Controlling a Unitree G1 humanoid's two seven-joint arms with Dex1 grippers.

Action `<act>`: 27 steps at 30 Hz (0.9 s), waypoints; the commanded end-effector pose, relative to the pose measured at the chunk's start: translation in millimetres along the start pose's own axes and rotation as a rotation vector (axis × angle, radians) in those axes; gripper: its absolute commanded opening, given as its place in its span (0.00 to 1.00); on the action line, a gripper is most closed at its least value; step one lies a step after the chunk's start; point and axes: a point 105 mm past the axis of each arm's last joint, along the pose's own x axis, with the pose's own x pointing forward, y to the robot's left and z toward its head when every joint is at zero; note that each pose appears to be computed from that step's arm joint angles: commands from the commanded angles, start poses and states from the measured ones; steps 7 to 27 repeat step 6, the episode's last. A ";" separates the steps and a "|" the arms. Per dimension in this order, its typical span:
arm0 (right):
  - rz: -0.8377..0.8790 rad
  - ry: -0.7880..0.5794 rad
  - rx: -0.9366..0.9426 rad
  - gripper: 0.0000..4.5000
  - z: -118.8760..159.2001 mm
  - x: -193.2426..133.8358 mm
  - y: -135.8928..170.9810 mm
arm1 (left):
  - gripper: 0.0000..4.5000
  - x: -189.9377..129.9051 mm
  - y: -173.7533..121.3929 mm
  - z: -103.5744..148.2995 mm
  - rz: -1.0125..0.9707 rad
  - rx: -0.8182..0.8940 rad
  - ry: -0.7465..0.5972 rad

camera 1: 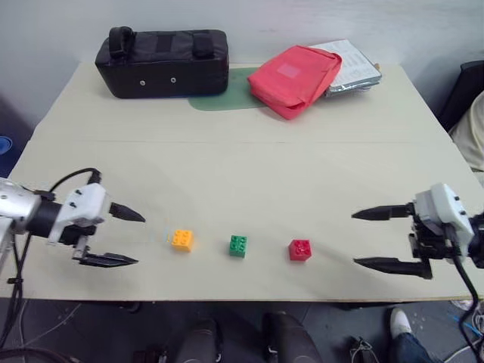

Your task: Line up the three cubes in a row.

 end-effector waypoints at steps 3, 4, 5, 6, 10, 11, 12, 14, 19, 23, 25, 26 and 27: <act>-0.017 0.071 -0.020 1.00 -11.6 -34.1 0.8 | 1.00 -22.3 -1.9 11.9 0.029 0.007 0.000; -0.016 0.076 -0.015 1.00 -14.2 -35.9 1.4 | 1.00 -21.9 -0.9 13.4 0.036 0.018 -0.006; -0.015 0.076 -0.013 1.00 -15.7 -36.4 1.7 | 1.00 -21.1 0.0 14.8 0.041 0.024 -0.014; -0.015 0.072 -0.013 1.00 -16.2 -35.9 1.4 | 1.00 -20.0 0.1 15.9 0.038 0.020 -0.026; -0.015 0.072 -0.013 1.00 -16.2 -35.9 1.4 | 1.00 -20.0 0.1 15.9 0.038 0.020 -0.026; -0.015 0.072 -0.013 1.00 -16.2 -35.9 1.4 | 1.00 -20.0 0.1 15.9 0.038 0.020 -0.026; -0.015 0.072 -0.013 1.00 -16.2 -35.9 1.4 | 1.00 -20.0 0.1 15.9 0.038 0.020 -0.026; -0.015 0.072 -0.013 1.00 -16.2 -35.9 1.4 | 1.00 -20.0 0.1 15.9 0.038 0.020 -0.026; -0.015 0.072 -0.013 1.00 -16.2 -35.9 1.4 | 1.00 -20.0 0.1 15.9 0.038 0.020 -0.026; -0.015 0.072 -0.013 1.00 -16.2 -35.9 1.4 | 1.00 -20.0 0.1 15.9 0.038 0.020 -0.026; -0.015 0.072 -0.013 1.00 -16.2 -35.9 1.4 | 1.00 -20.0 0.1 15.9 0.038 0.020 -0.026; -0.015 0.072 -0.013 1.00 -16.2 -35.9 1.4 | 1.00 -20.0 0.1 15.9 0.038 0.020 -0.026; -0.015 0.072 -0.013 1.00 -16.2 -35.9 1.4 | 1.00 -20.0 0.1 15.9 0.038 0.020 -0.026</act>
